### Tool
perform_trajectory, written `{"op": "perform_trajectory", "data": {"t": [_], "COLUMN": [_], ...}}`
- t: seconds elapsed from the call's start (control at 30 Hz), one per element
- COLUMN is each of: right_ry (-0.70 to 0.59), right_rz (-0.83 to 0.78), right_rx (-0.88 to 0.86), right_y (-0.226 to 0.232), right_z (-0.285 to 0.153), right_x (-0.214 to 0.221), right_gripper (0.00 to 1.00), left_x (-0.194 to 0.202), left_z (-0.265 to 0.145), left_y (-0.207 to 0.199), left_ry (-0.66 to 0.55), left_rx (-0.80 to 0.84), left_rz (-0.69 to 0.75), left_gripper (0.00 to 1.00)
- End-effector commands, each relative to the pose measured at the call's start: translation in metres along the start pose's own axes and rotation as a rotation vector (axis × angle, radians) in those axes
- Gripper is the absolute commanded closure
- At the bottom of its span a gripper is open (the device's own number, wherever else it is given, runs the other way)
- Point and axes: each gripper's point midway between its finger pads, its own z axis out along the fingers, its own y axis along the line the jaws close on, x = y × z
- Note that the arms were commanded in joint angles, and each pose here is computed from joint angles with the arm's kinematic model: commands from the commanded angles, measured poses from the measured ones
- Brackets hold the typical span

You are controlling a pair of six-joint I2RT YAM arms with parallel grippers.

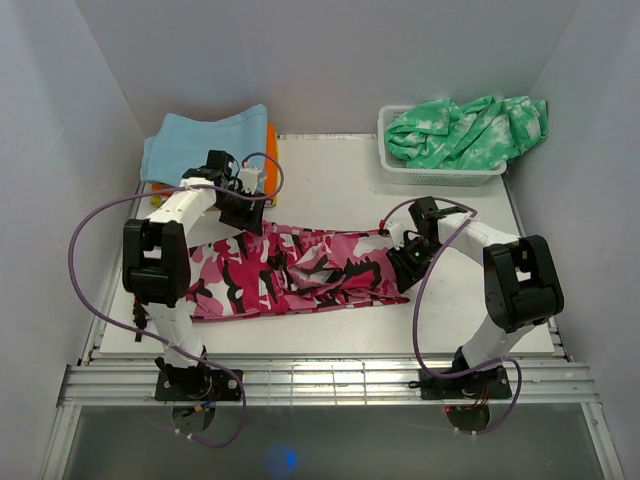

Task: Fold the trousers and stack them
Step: Fold the trousers

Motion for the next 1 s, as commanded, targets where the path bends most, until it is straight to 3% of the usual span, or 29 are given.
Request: {"op": "perform_trajectory", "data": {"t": [0.0, 0.2, 0.3, 0.5, 0.77, 0.97], "right_ry": [-0.038, -0.096, -0.115, -0.120, -0.112, -0.050], "right_rz": [-0.028, -0.066, -0.073, -0.108, -0.070, -0.014], "right_rx": [-0.012, -0.033, -0.044, -0.049, -0.109, -0.148], "right_y": [0.005, 0.013, 0.016, 0.019, 0.025, 0.023], "right_z": [-0.008, -0.019, -0.023, -0.031, -0.020, 0.001], "right_x": [-0.009, -0.023, -0.028, -0.030, -0.028, -0.013], "right_gripper": [0.67, 0.68, 0.71, 0.79, 0.76, 0.72], "left_x": [-0.033, -0.005, 0.002, -0.016, -0.010, -0.008], "left_z": [-0.062, -0.064, -0.051, -0.035, -0.004, 0.029], "left_y": [-0.062, -0.144, -0.173, -0.213, -0.244, -0.229], "left_ry": [-0.154, -0.124, -0.110, -0.177, -0.144, -0.115], "left_rx": [0.124, 0.213, 0.207, 0.147, 0.180, 0.048], "left_rz": [0.268, 0.585, 0.628, 0.842, 1.020, 1.085], "left_gripper": [0.27, 0.26, 0.26, 0.22, 0.16, 0.18]}}
